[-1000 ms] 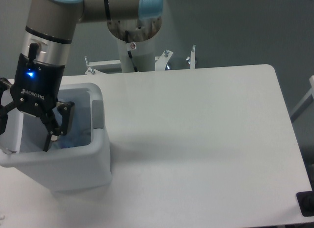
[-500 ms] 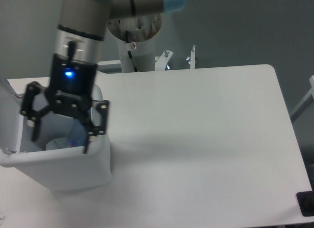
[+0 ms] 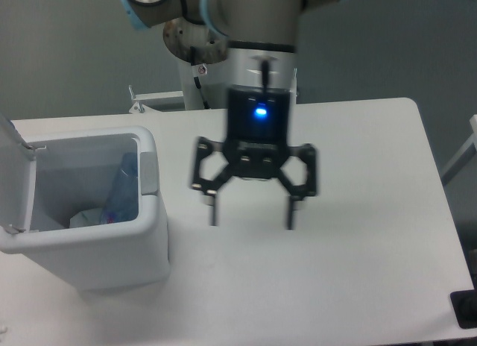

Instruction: Place the trash in the trash can

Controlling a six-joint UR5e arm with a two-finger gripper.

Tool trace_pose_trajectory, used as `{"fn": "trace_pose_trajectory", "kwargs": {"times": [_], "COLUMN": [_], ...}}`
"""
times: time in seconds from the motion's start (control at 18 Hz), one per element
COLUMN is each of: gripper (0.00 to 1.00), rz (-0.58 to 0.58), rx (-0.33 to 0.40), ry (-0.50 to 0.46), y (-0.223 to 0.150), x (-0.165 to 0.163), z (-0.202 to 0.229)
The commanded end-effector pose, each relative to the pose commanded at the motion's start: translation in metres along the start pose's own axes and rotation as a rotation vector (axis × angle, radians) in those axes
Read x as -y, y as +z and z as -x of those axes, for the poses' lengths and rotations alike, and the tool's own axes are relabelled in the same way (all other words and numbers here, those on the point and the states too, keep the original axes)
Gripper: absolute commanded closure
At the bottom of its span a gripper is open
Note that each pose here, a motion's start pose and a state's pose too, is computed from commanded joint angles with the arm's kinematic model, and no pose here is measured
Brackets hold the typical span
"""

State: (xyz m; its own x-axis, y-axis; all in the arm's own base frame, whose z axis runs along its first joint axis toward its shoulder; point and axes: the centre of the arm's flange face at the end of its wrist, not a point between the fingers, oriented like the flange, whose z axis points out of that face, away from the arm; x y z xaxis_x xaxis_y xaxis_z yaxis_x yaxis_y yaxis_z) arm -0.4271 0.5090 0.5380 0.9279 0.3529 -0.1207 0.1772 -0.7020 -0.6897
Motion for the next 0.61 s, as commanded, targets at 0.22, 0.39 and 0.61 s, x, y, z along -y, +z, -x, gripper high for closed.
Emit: {"fn": "trace_pose_trajectory", "kwargs": {"times": [0.22, 0.39, 0.61], "gripper": [0.00, 0.00, 0.00], "rz": [0.094, 0.142, 0.214], "rx": [0.120, 0.170, 0.158], "ry": [0.128, 0.150, 0.238], "y": [0.001, -0.005, -0.012], "x": [-0.018, -0.031, -0.053], "z": [0.026, 0.050, 0.077]}}
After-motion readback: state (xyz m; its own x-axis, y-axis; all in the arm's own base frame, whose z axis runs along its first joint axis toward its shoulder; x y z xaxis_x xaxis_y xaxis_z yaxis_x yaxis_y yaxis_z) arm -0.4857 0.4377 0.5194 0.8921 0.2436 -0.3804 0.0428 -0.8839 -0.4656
